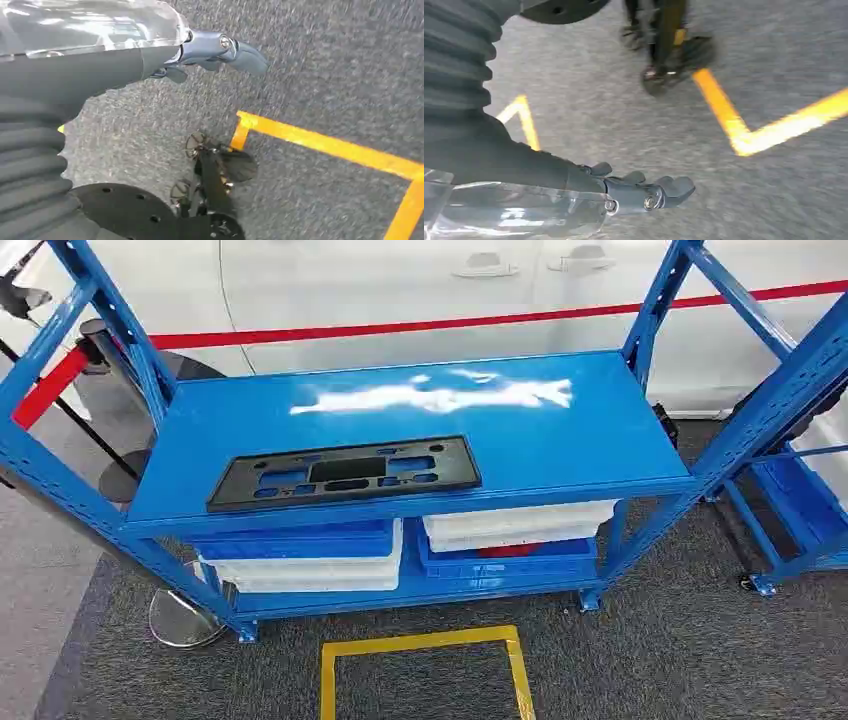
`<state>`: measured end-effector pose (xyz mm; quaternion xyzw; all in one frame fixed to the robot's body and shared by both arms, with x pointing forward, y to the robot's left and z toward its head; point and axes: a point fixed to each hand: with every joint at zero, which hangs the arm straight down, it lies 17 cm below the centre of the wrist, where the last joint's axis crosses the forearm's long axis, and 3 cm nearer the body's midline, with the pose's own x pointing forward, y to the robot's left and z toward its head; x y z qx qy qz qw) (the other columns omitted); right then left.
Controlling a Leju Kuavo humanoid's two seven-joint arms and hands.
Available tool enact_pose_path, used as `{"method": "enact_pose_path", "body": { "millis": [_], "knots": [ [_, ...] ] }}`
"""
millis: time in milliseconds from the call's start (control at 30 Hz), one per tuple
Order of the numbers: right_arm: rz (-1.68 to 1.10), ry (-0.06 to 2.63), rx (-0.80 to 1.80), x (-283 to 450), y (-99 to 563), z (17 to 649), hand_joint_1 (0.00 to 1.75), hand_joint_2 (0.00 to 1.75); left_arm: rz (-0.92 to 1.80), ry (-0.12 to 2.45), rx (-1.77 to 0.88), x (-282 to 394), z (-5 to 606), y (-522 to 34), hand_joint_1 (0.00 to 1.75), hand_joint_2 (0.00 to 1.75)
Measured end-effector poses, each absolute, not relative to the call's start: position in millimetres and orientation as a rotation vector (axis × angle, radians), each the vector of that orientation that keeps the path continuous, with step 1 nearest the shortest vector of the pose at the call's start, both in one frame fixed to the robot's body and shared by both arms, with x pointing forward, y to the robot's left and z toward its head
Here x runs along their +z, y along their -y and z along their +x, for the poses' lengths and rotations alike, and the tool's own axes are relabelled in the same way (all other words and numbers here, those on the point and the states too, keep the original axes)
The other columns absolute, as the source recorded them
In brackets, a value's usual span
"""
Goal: Take the parts from the cabinet and place them on the table.
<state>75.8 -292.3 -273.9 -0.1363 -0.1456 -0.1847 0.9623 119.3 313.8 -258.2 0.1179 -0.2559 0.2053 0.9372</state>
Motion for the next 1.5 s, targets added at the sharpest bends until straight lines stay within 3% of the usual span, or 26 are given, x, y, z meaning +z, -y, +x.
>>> {"method": "enact_pose_path", "body": {
  "millis": [33,67,267,633,967,1500],
  "knots": [
    [-0.285,0.333,-0.386,-271.6,296.2,82.5,0.0,0.0,0.25,0.53,0.427,-257.5,119.9,-315.7,0.0,0.0],
    [-0.288,0.354,-0.391,-270.2,298.1,86.8,0.0,1.75,0.258,0.534,0.433,-256.9,120.5,-316.9,0.0,0.0],
    [-0.319,0.548,-0.413,-253.6,315.9,119.6,0.0,1.75,0.292,0.557,0.46,-254.2,122.1,-321.6,0.0,0.0],
    [-0.258,0.978,-0.361,-179.8,303.2,237.1,0.0,1.75,0.313,0.576,0.458,-252.1,122.8,-324.5,0.0,0.0],
    [-0.246,1.385,-0.268,-65.1,295.3,324.4,0.0,1.75,0.329,0.578,0.462,-251.6,121.1,-327.4,0.0,0.0],
    [-0.191,1.991,0.068,144.5,226.1,375.6,0.0,1.75,0.334,0.585,0.457,-250.6,123.3,-328.1,0.0,0.0]
  ]
}}
